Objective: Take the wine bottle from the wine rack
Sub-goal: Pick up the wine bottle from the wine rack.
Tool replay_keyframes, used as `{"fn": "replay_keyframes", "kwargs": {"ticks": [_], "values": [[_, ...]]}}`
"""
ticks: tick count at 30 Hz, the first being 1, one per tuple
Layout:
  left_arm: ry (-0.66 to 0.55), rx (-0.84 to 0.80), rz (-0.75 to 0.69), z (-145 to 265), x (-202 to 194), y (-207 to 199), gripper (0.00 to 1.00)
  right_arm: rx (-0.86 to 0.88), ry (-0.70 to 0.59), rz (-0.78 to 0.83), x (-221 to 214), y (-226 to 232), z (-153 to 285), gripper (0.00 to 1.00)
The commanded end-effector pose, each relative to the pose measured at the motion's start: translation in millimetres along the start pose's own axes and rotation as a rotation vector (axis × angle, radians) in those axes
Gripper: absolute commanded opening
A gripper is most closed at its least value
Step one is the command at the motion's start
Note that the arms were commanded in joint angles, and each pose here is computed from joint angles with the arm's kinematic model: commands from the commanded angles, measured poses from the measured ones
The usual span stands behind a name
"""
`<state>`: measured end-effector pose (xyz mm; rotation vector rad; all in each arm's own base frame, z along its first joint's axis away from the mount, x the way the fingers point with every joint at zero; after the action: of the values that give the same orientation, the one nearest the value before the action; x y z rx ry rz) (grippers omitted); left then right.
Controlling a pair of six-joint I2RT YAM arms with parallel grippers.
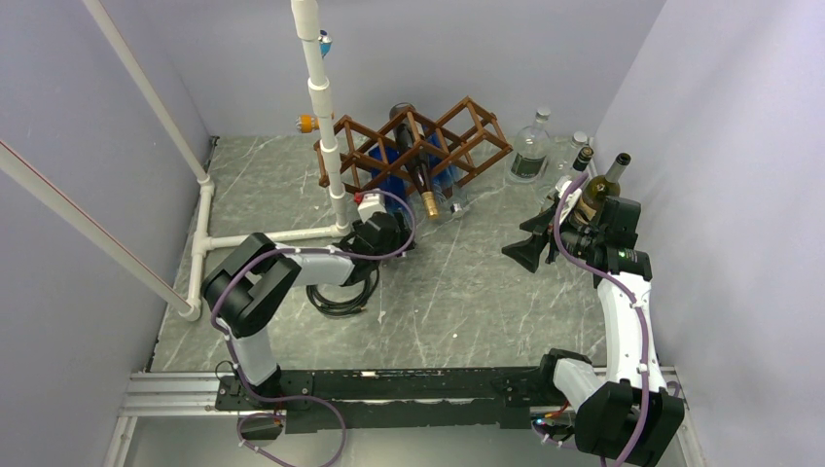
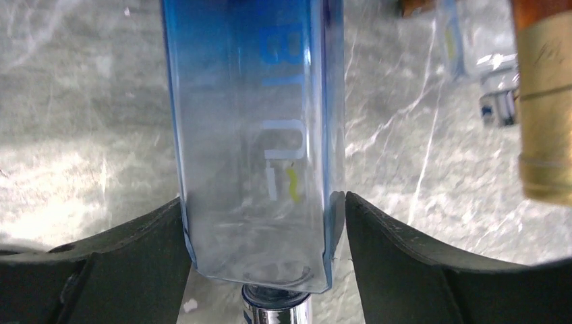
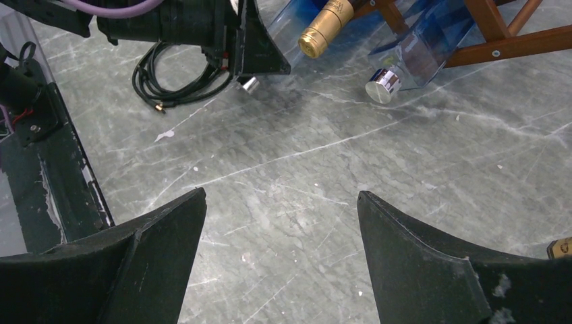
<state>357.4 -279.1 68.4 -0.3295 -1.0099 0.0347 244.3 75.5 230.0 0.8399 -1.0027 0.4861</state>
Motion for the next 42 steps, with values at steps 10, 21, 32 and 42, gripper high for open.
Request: {"fn": "replay_keyframes", "kwargs": {"ticks": [10,21,32,42], "values": [[0.112,0.078,-0.139,8,-24,5,0.93,0.016,-0.012,0.051,6,3,0,0.86],[0.121,0.091,-0.194,7,-3,2,0.99,0.015,-0.011,0.049,5,3,0,0.85],[0.158,0.004,-0.143,-9,20,1,0.99,0.015,-0.009,0.052,5,3,0,0.85],[0.166,-0.008,-0.115,-23,27,3,0.93,0.014,-0.005,0.054,4,2,-1,0.86]]}}
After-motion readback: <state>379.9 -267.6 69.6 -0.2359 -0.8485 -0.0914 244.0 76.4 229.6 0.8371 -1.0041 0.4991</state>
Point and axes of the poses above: each gripper's point midway between its finger pads, its own z axis back along the fingers, its own y axis along the line the jaws close on, x = y × z, the point moved 2 cm from there along z, back along the fingers, and after that the axes turned 14 degrees about -z, right-handed, at the moved point
